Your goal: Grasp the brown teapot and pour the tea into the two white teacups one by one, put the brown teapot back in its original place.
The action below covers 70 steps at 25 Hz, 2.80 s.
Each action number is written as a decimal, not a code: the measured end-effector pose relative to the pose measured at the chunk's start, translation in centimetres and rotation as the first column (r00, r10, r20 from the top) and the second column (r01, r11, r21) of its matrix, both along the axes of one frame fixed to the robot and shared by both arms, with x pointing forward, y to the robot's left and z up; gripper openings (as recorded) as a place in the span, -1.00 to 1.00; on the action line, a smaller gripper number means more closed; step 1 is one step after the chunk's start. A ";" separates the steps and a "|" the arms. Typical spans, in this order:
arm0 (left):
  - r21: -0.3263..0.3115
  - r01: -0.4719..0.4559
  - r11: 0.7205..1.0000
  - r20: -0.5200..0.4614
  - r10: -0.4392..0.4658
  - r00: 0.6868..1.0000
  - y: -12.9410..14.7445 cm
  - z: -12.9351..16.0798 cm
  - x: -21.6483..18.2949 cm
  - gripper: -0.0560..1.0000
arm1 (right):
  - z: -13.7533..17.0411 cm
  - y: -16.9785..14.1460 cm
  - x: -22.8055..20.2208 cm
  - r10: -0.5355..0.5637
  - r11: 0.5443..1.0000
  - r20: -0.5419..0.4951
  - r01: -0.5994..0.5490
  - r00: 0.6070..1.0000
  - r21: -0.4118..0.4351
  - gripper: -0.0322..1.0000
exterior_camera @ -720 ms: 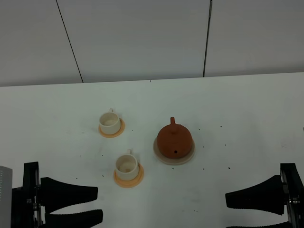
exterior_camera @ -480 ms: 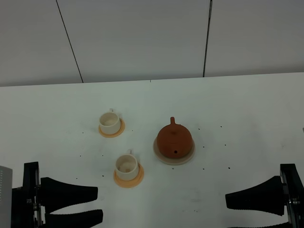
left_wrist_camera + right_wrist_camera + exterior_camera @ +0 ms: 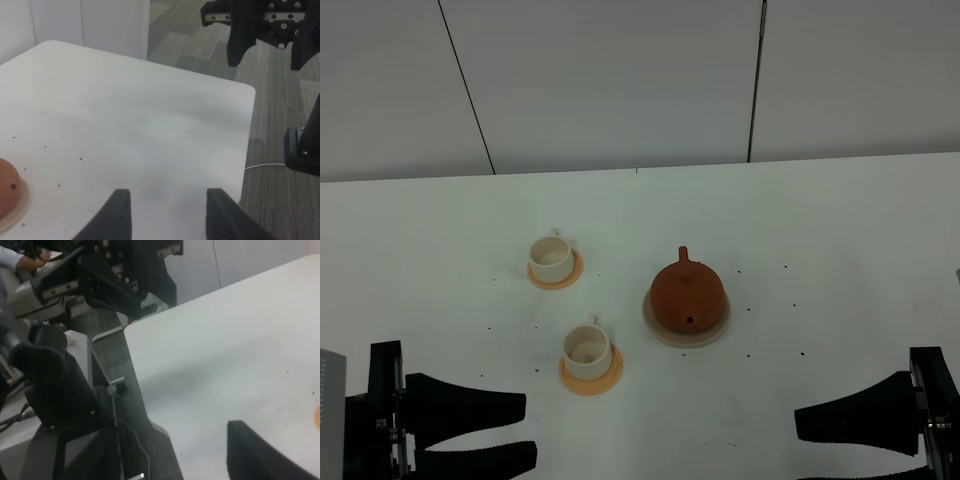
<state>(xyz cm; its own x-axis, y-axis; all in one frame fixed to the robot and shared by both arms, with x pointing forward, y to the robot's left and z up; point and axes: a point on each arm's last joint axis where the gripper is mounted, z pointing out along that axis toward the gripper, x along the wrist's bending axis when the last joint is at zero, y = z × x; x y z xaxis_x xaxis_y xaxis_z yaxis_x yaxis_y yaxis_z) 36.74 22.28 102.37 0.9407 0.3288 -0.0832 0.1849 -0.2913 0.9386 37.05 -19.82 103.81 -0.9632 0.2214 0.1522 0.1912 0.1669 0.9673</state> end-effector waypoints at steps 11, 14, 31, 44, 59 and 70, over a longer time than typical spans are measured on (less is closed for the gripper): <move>-0.006 -0.015 1.000 -0.005 0.015 1.000 0.0 0.5 0.2 -0.11 | 0.1 -0.1 0.6 -0.088 0.995 -0.130 0.092 0.988 0.032 -0.16; -0.017 -0.087 0.996 -0.001 0.087 0.996 0.2 2.2 0.5 -0.17 | 0.1 -0.1 0.6 -0.091 0.994 -0.134 0.097 0.987 0.040 -0.24; 0.133 -0.910 0.393 0.154 0.899 0.411 7.1 7.0 -13.3 -0.57 | 0.2 -0.6 2.0 -0.260 0.961 -0.149 0.270 0.954 0.053 -0.33; 0.089 -0.969 0.232 0.044 0.971 0.236 8.0 8.3 -18.7 -0.58 | 0.5 -0.7 2.3 -0.284 0.949 -0.187 0.303 0.941 0.084 -0.33; 0.200 -0.963 0.182 0.022 0.982 0.190 8.5 8.6 -16.4 -0.57 | 0.5 -0.7 2.3 -0.286 0.947 -0.212 0.309 0.935 0.089 -0.33; 0.354 -0.916 0.188 -0.012 0.980 0.196 8.7 2.9 -13.1 -0.57 | 0.5 -0.5 2.0 -0.251 0.955 -0.236 0.280 0.939 0.098 -0.33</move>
<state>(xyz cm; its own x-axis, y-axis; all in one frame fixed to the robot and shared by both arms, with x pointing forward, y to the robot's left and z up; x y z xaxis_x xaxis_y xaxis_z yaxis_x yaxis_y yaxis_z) 23.66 30.98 105.22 -0.1457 0.9889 0.0276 0.6309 0.0714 0.7726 39.03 -20.37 104.32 -0.8117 0.4295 0.3958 0.4200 -0.0417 0.9066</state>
